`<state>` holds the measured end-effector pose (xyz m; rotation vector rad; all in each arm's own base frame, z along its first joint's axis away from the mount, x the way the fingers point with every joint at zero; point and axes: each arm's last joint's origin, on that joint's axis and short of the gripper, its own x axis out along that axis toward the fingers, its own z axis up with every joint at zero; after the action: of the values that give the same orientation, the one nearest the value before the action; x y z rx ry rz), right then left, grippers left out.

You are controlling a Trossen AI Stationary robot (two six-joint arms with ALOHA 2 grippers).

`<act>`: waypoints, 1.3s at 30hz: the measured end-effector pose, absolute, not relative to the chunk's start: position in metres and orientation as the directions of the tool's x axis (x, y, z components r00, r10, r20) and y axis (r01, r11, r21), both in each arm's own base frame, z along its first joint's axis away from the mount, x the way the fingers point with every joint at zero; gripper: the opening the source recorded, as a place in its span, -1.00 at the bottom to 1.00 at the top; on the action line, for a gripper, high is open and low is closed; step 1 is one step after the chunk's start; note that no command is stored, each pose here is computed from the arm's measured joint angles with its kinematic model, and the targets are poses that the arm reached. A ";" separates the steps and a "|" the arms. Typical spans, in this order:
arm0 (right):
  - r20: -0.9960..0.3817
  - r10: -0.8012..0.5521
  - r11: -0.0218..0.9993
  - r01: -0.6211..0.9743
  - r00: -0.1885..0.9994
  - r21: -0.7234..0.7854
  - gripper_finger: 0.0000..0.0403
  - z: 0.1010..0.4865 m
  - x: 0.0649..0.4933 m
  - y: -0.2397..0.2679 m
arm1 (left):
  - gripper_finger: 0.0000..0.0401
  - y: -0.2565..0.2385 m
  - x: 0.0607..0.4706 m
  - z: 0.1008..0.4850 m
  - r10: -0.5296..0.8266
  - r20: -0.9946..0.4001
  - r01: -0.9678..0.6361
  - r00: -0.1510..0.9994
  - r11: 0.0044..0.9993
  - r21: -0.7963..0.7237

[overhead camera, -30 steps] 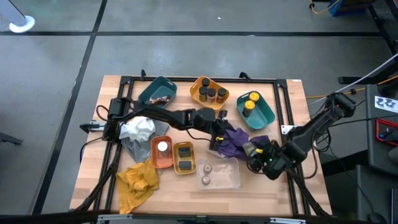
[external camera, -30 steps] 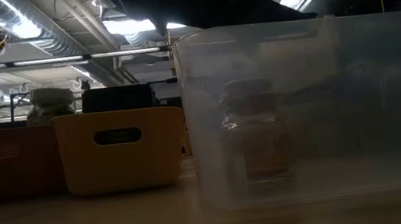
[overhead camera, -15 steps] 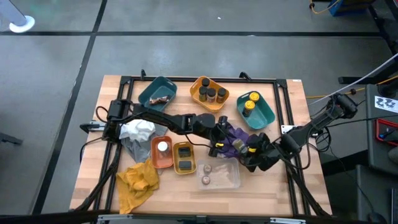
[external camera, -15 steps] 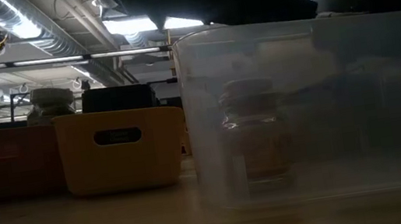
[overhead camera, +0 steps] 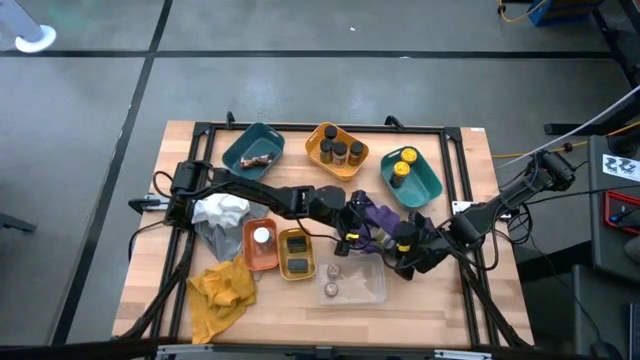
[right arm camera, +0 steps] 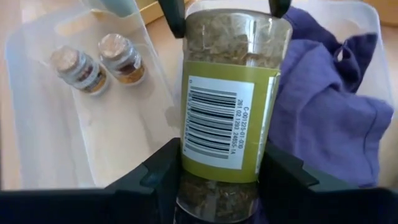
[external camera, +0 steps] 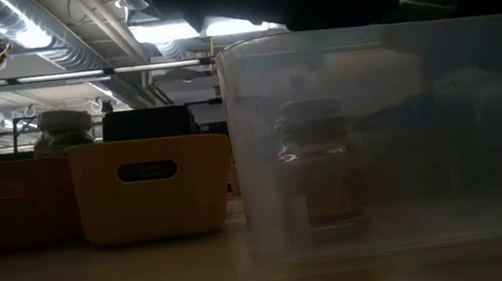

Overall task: Sort spices by type
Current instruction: Put the green spice bottle into the yellow bin

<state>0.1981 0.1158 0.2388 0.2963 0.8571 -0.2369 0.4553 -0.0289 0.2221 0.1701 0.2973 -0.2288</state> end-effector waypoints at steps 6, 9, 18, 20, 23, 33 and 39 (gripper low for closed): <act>-0.764 -0.093 0.974 0.216 0.638 0.062 -0.14 0.239 0.198 0.116 | -0.17 -0.030 0.455 0.223 -0.203 -0.306 0.253 0.930 0.959 0.130; -0.760 -0.095 0.979 0.197 0.643 0.045 -0.14 0.239 0.199 0.116 | -0.17 -0.030 0.455 0.224 -0.206 -0.300 0.256 0.931 0.957 0.138; -0.748 -0.103 0.981 0.189 0.656 0.031 -0.14 0.240 0.200 0.116 | -0.17 -0.029 0.456 0.226 -0.198 -0.274 0.237 0.941 0.964 0.119; -0.748 -0.104 0.981 0.190 0.656 0.030 -0.14 0.240 0.200 0.116 | -0.17 -0.031 0.456 0.226 -0.199 -0.280 0.238 0.939 0.965 0.112; -0.746 -0.109 0.984 0.176 0.657 0.011 -0.14 0.240 0.200 0.116 | -0.17 -0.033 0.455 0.223 -0.195 -0.308 0.242 0.931 0.963 0.122; -0.731 -0.114 0.991 0.125 0.673 -0.040 -0.14 0.241 0.202 0.116 | 0.05 -0.033 0.454 0.219 -0.170 -0.354 0.187 0.920 0.982 0.013; -0.705 -0.133 0.988 0.145 0.697 -0.043 -0.14 0.244 0.203 0.117 | 0.18 -0.034 0.453 0.212 -0.160 -0.384 0.181 0.909 0.983 0.017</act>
<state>0.2032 0.1165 0.2444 0.0160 0.7845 -0.1550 0.4531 -0.0342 0.2124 0.0526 0.3913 -0.1760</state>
